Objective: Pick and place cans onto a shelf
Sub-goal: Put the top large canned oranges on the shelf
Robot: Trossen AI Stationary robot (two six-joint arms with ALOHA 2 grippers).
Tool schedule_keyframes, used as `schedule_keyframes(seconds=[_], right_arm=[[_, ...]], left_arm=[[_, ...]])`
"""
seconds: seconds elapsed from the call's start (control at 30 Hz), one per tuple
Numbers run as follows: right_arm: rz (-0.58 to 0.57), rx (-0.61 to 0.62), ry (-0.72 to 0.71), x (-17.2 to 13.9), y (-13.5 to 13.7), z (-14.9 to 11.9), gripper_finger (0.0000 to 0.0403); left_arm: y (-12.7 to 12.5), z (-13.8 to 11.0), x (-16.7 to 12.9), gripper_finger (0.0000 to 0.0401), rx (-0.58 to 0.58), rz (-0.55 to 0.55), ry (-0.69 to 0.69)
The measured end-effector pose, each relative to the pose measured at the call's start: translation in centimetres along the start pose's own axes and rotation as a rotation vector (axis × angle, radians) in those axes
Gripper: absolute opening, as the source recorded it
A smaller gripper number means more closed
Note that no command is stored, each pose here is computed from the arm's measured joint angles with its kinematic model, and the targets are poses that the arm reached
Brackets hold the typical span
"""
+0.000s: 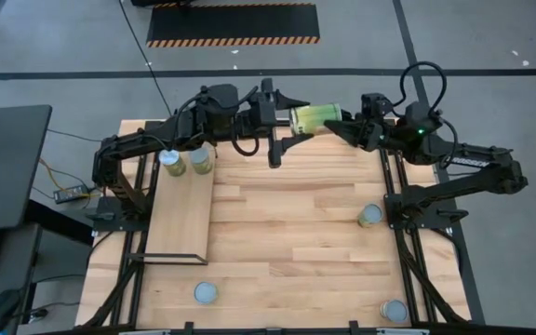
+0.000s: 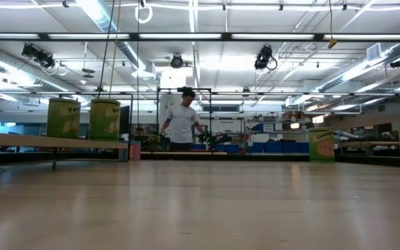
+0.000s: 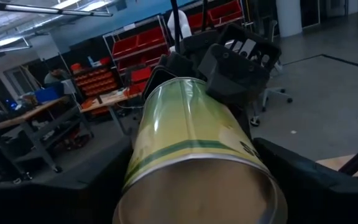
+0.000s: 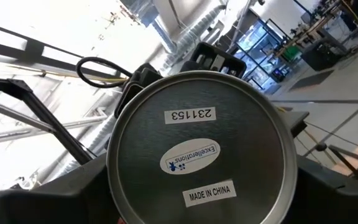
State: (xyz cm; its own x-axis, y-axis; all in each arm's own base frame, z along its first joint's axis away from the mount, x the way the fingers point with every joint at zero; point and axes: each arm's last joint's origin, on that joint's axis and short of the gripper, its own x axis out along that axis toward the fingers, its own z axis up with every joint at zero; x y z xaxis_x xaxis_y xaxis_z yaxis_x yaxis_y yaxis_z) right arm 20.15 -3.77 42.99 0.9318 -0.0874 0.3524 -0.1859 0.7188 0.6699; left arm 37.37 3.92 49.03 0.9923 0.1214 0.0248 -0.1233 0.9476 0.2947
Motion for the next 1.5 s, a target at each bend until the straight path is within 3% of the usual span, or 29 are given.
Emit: schedule_keyframes(seconds=[0.37, 0.5, 0.63, 0.83, 0.93, 1.1, 1.3, 1.5], right_arm=[[0.008, -0.104, -0.033, 0.0, 0.2, 0.3, 0.039], [-0.038, -0.131, -0.007, -0.2, -0.2, 0.3, 0.0396], [-0.138, -0.137, 0.075, -0.3, -1.4, -0.3, 0.0391], [-0.237, -0.168, 0.158, -0.6, -2.4, -1.0, 0.039], [-0.249, -0.173, 0.167, -0.7, -2.5, -1.1, 0.039], [-0.255, -0.198, 0.185, -0.7, -2.7, -1.1, 0.039], [-0.261, -0.194, 0.212, -0.8, -2.8, -1.3, 0.039], [-0.275, -0.178, 0.25, -0.9, -3.0, -1.6, 0.039]], left_arm=[[0.3, 0.7, -1.3, 0.0303, 0.0, 0.009, 0.097], [0.5, 1.0, -3.4, 0.0303, -0.036, -0.007, 0.269], [1.1, -0.5, -5.6, 0.0303, -0.148, 0.044, 0.556], [1.7, -3.5, -9.2, 0.0303, -0.371, 0.17, 0.989], [1.6, -5.1, -10.0, 0.0303, -0.475, 0.266, 1.137], [0.7, -8.5, -11.2, 0.0303, -0.679, 0.375, 1.259], [-1.2, -14.4, -14.1, 0.0303, -0.785, 0.537, 1.454], [-2.3, -18.8, -17.7, 0.0303, -0.828, 0.569, 1.62]])
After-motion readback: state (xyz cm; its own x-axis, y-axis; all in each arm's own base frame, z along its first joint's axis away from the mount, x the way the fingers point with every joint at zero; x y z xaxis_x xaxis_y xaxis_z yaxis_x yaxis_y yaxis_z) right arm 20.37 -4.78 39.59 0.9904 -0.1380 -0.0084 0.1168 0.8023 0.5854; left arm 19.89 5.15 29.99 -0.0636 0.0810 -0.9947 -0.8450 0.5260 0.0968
